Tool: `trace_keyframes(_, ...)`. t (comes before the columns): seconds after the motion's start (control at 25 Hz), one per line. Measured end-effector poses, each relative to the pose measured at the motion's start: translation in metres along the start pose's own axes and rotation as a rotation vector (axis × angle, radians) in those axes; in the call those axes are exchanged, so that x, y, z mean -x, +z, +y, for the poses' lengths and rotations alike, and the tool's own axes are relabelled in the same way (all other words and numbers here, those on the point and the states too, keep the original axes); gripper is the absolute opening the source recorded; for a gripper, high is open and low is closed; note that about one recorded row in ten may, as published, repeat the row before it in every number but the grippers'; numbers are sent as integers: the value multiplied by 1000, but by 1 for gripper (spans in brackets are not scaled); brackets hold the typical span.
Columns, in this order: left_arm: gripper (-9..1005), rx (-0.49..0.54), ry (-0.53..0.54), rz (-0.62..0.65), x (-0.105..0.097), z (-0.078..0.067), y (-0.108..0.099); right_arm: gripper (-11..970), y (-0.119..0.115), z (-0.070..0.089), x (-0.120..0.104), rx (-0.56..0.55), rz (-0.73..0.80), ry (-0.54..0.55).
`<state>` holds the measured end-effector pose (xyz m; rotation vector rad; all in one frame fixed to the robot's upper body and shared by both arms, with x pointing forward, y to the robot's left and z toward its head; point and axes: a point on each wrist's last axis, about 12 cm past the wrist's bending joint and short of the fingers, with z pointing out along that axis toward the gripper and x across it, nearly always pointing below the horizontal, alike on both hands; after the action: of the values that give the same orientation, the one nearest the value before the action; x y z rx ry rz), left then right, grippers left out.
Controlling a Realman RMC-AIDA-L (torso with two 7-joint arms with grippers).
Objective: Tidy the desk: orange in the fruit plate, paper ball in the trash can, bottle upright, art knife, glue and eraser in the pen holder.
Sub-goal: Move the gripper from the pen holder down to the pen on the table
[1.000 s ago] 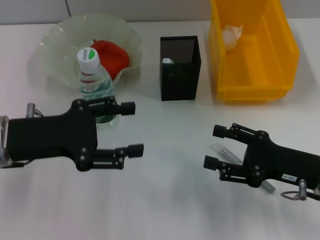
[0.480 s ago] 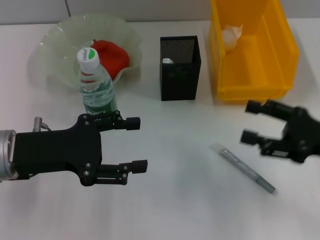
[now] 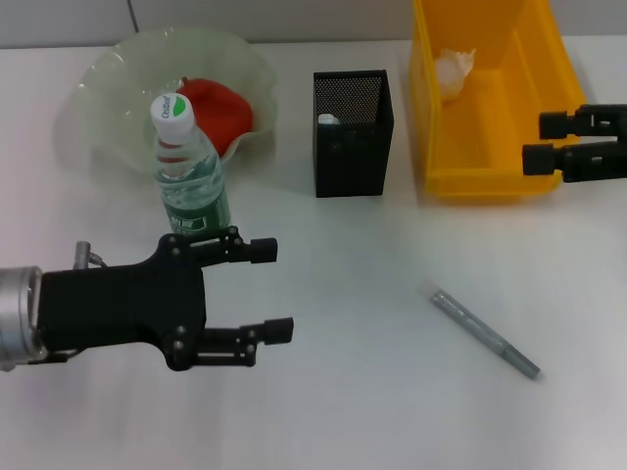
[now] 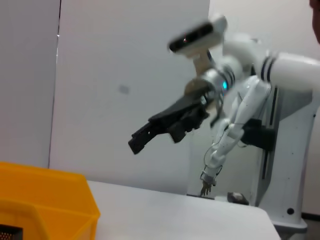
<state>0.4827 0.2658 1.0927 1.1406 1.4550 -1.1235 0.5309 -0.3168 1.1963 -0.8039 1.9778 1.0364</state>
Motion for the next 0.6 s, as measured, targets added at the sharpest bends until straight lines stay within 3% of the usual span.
trace_keyframes(0.04,810,10,0,2,-6,0,2,830,5,4,17,-57,123,25)
trace_keyframes(0.08,810,10,0,2,-6,0,2,830,5,4,17,-57,123,25)
trace_keyframes(0.12,810,12,27,7,-10,-1,2,830,15,9,33,-120,243,38)
trace_keyframes(0.16,810,12,27,7,-10,-1,2,830,15,9,33,-120,243,38)
trace_keyframes(0.24,810,16,49,19,-16,-4,3,830,32,15,48,-181,392,42)
trace_keyframes(0.32,810,20,47,24,-18,-3,3,830,39,16,53,-200,445,44)
trace_keyframes(0.44,810,36,39,32,-20,-2,4,830,72,14,62,-242,637,78)
trace_keyframes(0.48,810,36,39,32,-20,-2,4,830,72,14,62,-242,637,78)
trace_keyframes(0.6,810,34,36,33,-21,-1,6,829,102,10,59,-251,770,95)
